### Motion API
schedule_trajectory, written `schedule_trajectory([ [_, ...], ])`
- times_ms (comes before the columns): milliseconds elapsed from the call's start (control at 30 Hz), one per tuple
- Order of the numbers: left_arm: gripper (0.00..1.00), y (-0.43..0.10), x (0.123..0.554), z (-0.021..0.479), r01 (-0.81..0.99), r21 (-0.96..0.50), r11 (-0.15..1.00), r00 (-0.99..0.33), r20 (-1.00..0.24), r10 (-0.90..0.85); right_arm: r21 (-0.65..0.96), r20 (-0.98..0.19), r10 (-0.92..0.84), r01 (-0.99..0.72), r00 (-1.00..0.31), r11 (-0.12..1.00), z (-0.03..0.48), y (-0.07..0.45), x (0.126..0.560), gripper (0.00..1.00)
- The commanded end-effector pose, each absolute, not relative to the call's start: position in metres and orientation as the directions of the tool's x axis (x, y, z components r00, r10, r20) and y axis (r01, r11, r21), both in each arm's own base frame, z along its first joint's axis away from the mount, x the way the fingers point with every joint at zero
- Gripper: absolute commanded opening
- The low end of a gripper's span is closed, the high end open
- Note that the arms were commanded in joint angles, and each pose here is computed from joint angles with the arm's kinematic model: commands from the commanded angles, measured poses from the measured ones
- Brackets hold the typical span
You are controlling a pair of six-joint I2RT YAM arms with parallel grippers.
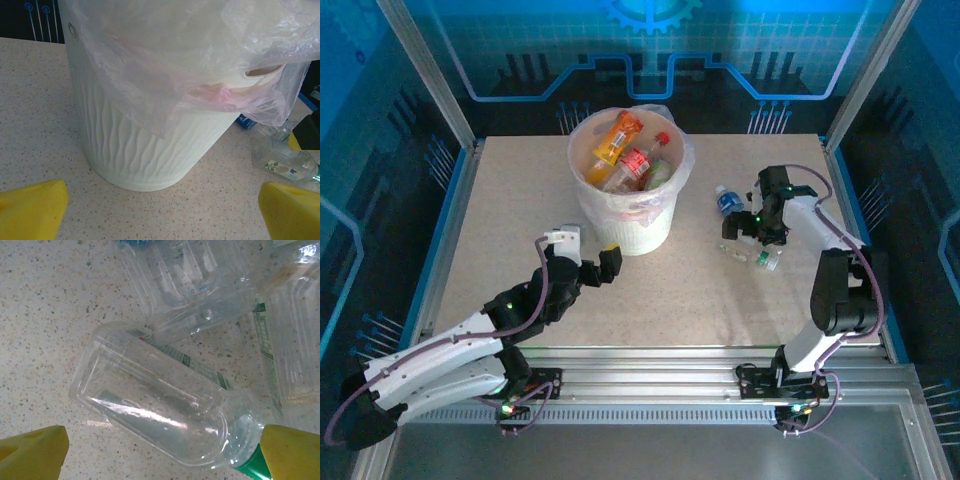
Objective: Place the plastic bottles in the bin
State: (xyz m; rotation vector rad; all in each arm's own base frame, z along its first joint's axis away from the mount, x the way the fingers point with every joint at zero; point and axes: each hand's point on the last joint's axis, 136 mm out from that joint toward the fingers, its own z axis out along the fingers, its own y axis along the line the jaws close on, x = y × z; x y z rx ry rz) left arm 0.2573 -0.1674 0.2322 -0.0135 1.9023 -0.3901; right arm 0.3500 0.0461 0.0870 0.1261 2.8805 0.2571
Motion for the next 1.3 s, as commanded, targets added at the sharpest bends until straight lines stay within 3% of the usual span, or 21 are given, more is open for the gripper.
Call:
schedule_trajectory([
  [0, 0.99, -0.167, 0.259, 0.236, 0.174, -0.29, 0.941, -0.354, -0.91, -0.215, 0.222, -0.217, 0.117, 0.067, -0.969, 0.973, 0.078, 0.048, 0.352, 1.0],
  [467, 0.99, -0.168, 0.26, 0.235, 0.169, -0.29, 0.942, -0.353, -0.91, -0.217, 0.267, -0.151, 0.138, 0.094, -0.979, 0.959, 0.068, 0.065, 0.333, 1.0],
  [1000, 0.99, -0.171, 0.262, 0.234, 0.174, -0.288, 0.942, -0.358, -0.909, -0.212, 0.331, -0.093, 0.078, 0.043, -0.993, 0.943, 0.068, 0.121, 0.291, 1.0],
  [1267, 0.99, -0.173, 0.264, 0.234, 0.176, -0.289, 0.941, -0.357, -0.91, -0.212, 0.206, -0.07, 0.072, 0.056, -0.995, 0.977, 0.053, 0.109, 0.274, 1.0],
])
